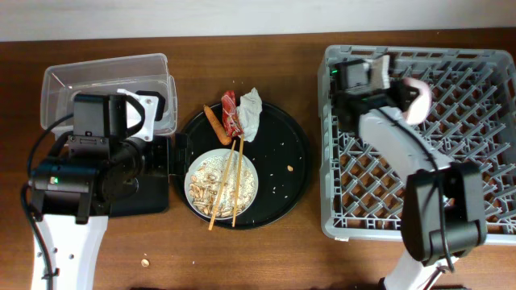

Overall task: Sort waste into correct bins and load items into the dishwasher rack
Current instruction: 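Grasp the pink bowl with the right gripper and place it in rack, then grasp a wooden chopstick with the right gripper and lay it in rack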

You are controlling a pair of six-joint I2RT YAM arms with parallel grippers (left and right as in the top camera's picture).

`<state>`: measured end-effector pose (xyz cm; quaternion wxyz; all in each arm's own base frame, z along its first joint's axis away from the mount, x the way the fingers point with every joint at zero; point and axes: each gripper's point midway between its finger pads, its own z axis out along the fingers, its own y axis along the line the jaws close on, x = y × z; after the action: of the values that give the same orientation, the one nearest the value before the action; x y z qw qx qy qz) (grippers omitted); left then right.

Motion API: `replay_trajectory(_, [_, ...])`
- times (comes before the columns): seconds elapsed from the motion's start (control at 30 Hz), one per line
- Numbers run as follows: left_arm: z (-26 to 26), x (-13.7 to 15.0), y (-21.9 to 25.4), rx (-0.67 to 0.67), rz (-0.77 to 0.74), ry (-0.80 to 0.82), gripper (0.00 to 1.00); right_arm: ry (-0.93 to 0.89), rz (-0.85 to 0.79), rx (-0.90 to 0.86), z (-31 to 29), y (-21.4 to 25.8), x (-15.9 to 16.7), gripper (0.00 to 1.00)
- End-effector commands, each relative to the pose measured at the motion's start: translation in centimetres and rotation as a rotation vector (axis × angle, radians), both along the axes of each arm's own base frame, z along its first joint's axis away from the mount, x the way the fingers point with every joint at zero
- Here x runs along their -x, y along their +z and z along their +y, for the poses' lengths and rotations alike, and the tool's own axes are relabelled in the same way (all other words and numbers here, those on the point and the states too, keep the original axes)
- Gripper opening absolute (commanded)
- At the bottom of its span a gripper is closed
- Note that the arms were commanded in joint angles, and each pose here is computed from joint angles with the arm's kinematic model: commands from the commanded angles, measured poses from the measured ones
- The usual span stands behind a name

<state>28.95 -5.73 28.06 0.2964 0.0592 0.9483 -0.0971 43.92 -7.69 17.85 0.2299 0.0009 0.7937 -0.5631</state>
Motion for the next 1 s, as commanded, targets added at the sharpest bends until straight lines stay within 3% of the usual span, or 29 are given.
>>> replay_trajectory(0.0, [0.0,0.1,0.4,0.004,-0.013,0.007,1.0,0.123,0.037,-0.054,4.4,-2.0,-1.0,0.19])
replay_trajectory(0.03, [0.0,0.1,0.4,0.004,-0.013,0.007,1.0,0.176,0.0,-0.03,7.3,-0.3,-0.8,0.65])
replay_trajectory(0.07, [0.0,0.1,0.4,0.004,-0.013,0.007,1.0,0.221,-0.061,-0.05,9.3,2.1,-0.8,0.88])
replay_trajectory(0.1, [0.0,0.1,0.4,0.004,-0.013,0.008,1.0,0.257,-0.11,-0.067,10.9,4.1,-0.8,0.97])
replay_trajectory(0.17, [0.0,0.1,0.4,0.004,-0.013,0.007,1.0,0.425,-0.127,-0.177,16.0,6.9,-0.3,1.0])
replay_trajectory(0.23, [0.0,0.1,0.4,0.004,-0.013,0.007,1.0,0.636,-0.03,-0.504,22.5,4.8,0.6,0.88])
replay_trajectory(0.3, [0.0,0.1,0.4,0.004,-0.013,0.007,1.0,0.729,0.115,-1.178,30.8,1.3,3.7,0.79])
replay_trajectory(0.33, [0.0,0.1,0.4,0.004,-0.013,0.008,1.0,0.719,0.172,-1.378,33.1,1.0,4.9,0.79])
replay_trajectory(0.4, [0.0,0.1,0.4,0.004,-0.013,0.007,1.0,0.678,0.287,-1.616,36.2,0.6,7.4,0.75])
replay_trajectory(0.43, [0.0,0.1,0.4,0.004,-0.013,0.007,1.0,0.616,0.355,-1.675,37.3,-0.1,9.2,0.66])
replay_trajectory(0.53, [0.0,0.1,0.4,0.004,-0.013,0.007,1.0,0.446,0.503,-1.585,38.6,-5.3,13.6,0.47])
replay_trajectory(0.63, [0.0,0.1,0.4,0.004,-0.013,0.007,1.0,0.331,0.546,-1.428,39.3,-11.3,15.4,0.43])
replay_trajectory(0.77, [0.0,0.1,0.4,0.004,-0.013,0.007,1.0,0.222,0.607,-1.403,39.4,-16.1,16.0,0.34])
replay_trajectory(0.83, [0.0,0.1,0.4,0.004,-0.013,0.007,1.0,0.202,0.632,-1.398,39.4,-17.2,16.3,0.18])
replay_trajectory(0.97, [0.0,0.1,0.4,0.004,-0.013,0.007,1.0,0.249,0.577,-1.4,39.3,-15.1,15.5,0.1])
